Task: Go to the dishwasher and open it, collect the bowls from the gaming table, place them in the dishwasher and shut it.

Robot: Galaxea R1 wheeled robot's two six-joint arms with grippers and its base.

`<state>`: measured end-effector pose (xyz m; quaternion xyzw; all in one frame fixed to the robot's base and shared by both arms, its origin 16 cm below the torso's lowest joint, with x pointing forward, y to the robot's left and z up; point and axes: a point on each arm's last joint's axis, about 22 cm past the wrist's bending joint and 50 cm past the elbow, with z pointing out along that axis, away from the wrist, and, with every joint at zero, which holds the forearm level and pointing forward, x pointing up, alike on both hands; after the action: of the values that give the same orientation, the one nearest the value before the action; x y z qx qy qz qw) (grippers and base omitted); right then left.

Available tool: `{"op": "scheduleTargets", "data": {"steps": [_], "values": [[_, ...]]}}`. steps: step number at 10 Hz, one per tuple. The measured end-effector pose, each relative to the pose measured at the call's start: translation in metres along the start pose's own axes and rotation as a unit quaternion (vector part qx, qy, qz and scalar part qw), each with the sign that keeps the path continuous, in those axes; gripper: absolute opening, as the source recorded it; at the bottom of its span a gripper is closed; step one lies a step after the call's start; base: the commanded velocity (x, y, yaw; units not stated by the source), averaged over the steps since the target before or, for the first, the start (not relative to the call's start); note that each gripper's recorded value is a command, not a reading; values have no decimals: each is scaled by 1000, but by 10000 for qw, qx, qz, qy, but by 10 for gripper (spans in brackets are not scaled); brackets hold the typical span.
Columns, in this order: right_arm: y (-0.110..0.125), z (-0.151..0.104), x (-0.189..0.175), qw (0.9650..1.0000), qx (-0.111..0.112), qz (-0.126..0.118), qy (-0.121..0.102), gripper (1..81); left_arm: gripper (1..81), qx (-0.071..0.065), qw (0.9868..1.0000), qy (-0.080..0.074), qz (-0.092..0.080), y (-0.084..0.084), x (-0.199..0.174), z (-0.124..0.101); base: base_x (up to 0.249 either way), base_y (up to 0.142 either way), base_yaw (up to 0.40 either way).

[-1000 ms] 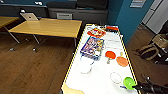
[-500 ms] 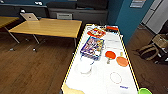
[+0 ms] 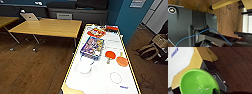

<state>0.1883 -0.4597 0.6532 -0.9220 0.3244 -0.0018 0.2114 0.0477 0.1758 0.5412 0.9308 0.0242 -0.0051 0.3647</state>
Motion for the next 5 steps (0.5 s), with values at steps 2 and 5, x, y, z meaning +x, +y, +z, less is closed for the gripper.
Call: {"op": "scheduleTargets", "data": {"steps": [2,5], "values": [[17,38,-35,9998,184,-41,-64,10,811,-165,9996,208,66,9,42,-33,0,0,0],[23,82,-115,9978,505,-90,-422,10,811,-423,9975,557,52,33,107,-79,0,0,0]]}}
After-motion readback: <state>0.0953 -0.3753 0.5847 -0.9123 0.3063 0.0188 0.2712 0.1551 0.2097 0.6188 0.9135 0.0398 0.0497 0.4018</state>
